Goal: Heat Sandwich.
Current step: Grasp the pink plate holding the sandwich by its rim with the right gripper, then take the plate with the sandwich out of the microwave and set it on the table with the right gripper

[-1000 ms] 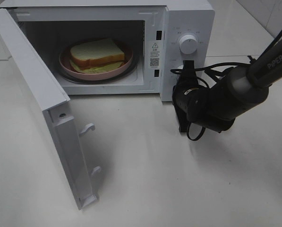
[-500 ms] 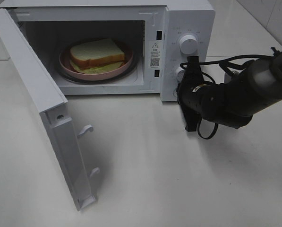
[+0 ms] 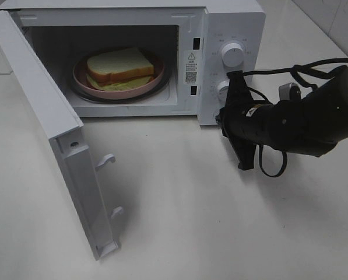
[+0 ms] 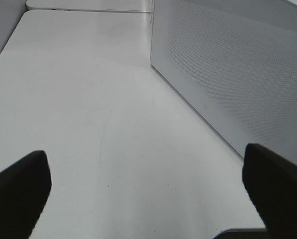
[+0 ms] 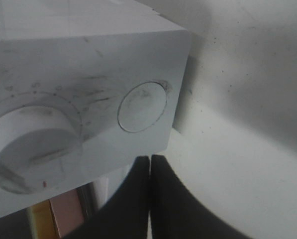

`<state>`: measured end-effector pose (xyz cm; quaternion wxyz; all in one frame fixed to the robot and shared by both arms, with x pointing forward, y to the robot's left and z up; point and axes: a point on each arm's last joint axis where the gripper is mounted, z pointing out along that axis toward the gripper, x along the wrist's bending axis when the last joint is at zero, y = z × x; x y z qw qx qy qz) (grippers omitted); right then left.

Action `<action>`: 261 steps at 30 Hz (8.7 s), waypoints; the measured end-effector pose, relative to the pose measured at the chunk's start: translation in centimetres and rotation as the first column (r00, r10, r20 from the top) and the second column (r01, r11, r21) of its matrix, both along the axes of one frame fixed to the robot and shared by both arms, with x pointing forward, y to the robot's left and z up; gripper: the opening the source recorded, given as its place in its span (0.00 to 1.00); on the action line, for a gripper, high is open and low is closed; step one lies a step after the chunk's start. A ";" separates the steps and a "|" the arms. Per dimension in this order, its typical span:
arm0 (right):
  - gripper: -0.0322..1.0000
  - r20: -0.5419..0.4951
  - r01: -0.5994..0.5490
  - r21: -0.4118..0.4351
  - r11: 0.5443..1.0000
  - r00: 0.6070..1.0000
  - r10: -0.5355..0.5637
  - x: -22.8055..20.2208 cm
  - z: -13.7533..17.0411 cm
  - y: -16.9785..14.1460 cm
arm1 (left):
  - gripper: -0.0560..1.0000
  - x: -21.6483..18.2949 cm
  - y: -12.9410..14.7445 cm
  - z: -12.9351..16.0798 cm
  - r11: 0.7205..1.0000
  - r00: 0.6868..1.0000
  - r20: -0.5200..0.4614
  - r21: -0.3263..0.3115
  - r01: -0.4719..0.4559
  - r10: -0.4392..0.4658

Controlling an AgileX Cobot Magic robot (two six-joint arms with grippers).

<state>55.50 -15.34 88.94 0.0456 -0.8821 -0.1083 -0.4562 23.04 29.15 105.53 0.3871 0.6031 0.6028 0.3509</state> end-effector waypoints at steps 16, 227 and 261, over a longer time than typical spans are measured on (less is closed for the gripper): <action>0.05 -0.061 -0.289 -0.210 0.934 0.957 0.282 -3.8 3.8 -0.8 | 0.97 0.0 0.0 0.0 1.000 1.000 0.000 0.000 0.000 0.000; 0.78 -0.880 0.241 -0.457 -0.856 -0.265 0.395 11.2 1.9 17.6 | 0.97 0.0 0.0 0.0 1.000 1.000 0.000 0.000 0.000 0.000; 0.08 -0.870 0.226 -0.469 -0.853 -0.282 0.404 11.3 2.7 17.1 | 0.97 0.0 0.0 0.0 1.000 1.000 0.000 0.000 0.000 0.000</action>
